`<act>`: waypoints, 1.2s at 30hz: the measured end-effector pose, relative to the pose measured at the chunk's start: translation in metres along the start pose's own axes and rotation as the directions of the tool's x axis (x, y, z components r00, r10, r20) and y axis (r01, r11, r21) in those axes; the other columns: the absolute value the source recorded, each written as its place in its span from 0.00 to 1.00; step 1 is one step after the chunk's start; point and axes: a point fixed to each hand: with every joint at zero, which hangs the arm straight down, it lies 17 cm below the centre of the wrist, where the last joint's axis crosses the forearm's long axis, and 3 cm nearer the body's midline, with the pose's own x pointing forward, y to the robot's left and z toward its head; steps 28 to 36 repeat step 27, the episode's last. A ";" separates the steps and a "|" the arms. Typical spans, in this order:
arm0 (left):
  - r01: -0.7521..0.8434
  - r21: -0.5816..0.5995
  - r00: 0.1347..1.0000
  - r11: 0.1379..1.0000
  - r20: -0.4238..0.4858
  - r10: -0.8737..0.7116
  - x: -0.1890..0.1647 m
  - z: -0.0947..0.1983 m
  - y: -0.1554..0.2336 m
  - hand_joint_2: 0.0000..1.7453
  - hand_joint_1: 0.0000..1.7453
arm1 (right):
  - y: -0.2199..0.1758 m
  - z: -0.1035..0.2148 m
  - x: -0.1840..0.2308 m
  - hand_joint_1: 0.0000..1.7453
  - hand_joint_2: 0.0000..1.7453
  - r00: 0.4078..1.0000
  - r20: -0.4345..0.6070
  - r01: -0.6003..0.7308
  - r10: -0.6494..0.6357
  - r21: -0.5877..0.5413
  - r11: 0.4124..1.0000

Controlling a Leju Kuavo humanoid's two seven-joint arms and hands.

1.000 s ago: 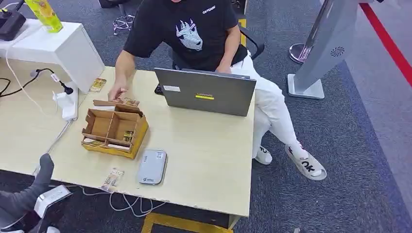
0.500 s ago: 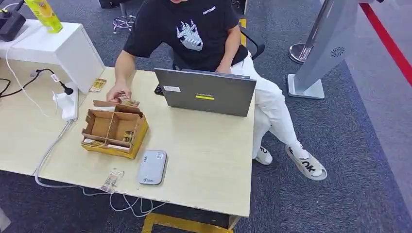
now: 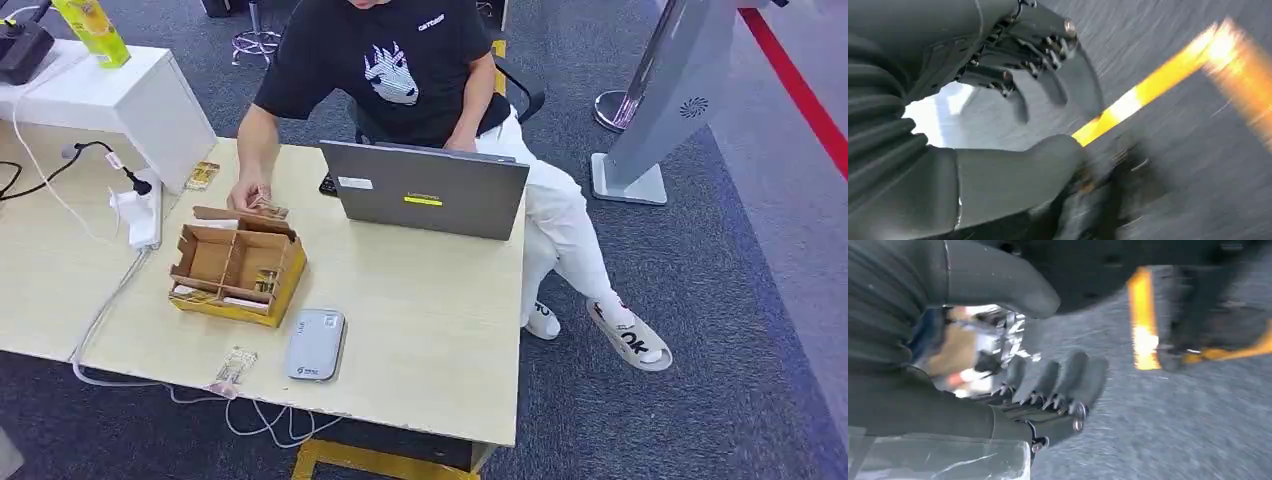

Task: Pass the card to the sensor for recognition and then transmit it.

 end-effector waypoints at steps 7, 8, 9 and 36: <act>0.138 -0.205 0.980 0.969 0.170 -0.103 0.024 0.009 -0.040 1.00 1.00 | 0.005 0.002 0.015 1.00 1.00 0.990 0.117 -0.082 0.081 0.002 0.997; 0.157 -0.209 0.977 0.965 0.177 -0.120 0.026 0.009 -0.041 1.00 1.00 | 0.005 0.002 0.017 0.18 1.00 0.988 0.130 -0.087 0.086 0.003 0.996; 0.178 -0.208 0.975 0.962 0.171 -0.144 0.026 0.007 -0.040 1.00 0.00 | 0.006 0.003 0.020 0.00 1.00 0.986 0.141 -0.095 0.093 0.002 0.996; 0.618 -0.241 0.786 0.749 0.214 -0.580 0.007 0.001 -0.031 1.00 0.00 | -0.006 0.000 0.015 0.00 1.00 0.970 0.160 -0.184 0.185 -0.020 0.983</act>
